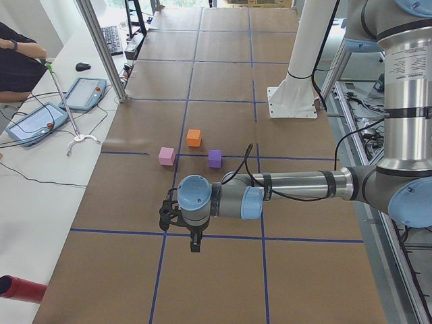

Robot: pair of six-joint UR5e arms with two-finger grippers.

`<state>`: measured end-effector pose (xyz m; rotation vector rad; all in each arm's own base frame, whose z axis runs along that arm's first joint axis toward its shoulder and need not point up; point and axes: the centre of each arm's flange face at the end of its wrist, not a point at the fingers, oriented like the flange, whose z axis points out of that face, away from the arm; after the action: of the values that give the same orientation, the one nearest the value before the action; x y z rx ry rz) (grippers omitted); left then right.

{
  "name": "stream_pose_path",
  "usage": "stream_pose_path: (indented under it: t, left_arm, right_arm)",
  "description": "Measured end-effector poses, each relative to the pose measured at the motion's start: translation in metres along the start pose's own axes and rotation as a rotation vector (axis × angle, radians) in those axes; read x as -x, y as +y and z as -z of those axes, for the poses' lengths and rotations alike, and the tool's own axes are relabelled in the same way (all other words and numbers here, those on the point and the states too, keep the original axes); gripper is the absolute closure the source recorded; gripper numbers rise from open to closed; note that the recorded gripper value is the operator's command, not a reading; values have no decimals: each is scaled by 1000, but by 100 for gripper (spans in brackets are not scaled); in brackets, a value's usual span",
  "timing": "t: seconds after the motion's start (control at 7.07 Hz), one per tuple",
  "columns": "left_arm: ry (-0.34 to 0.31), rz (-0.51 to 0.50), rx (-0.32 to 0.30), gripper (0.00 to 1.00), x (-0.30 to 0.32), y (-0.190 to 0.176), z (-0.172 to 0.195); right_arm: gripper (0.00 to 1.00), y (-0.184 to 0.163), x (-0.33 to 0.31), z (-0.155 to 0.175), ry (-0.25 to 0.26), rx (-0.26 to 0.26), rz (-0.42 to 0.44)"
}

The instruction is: Arrange blocks in a line

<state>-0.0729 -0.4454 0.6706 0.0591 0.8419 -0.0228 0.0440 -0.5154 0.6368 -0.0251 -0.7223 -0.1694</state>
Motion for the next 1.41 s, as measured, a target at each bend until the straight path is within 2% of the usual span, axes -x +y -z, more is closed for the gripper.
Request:
stream_pose_path:
  t: [0.28,0.42,0.71,1.13,1.41]
  left_arm:
    - [1,-37,37,0,-21,-5,-17]
    - [-6,-75,47,0,-48,-19,-22]
    - [-30,-119,21,0,-121,-58,-18]
    - [17,-76,-1,0,-289,-117,-31]
    - [36,-89,14,0,-400,-125,-60]
  right_arm:
    - [0,0,0,0,0,0,0]
    - [0,0,0,0,0,0,0]
    - [0,0,0,0,0,0,0]
    - [0,0,0,0,0,0,0]
    - [0,0,0,0,0,0,0]
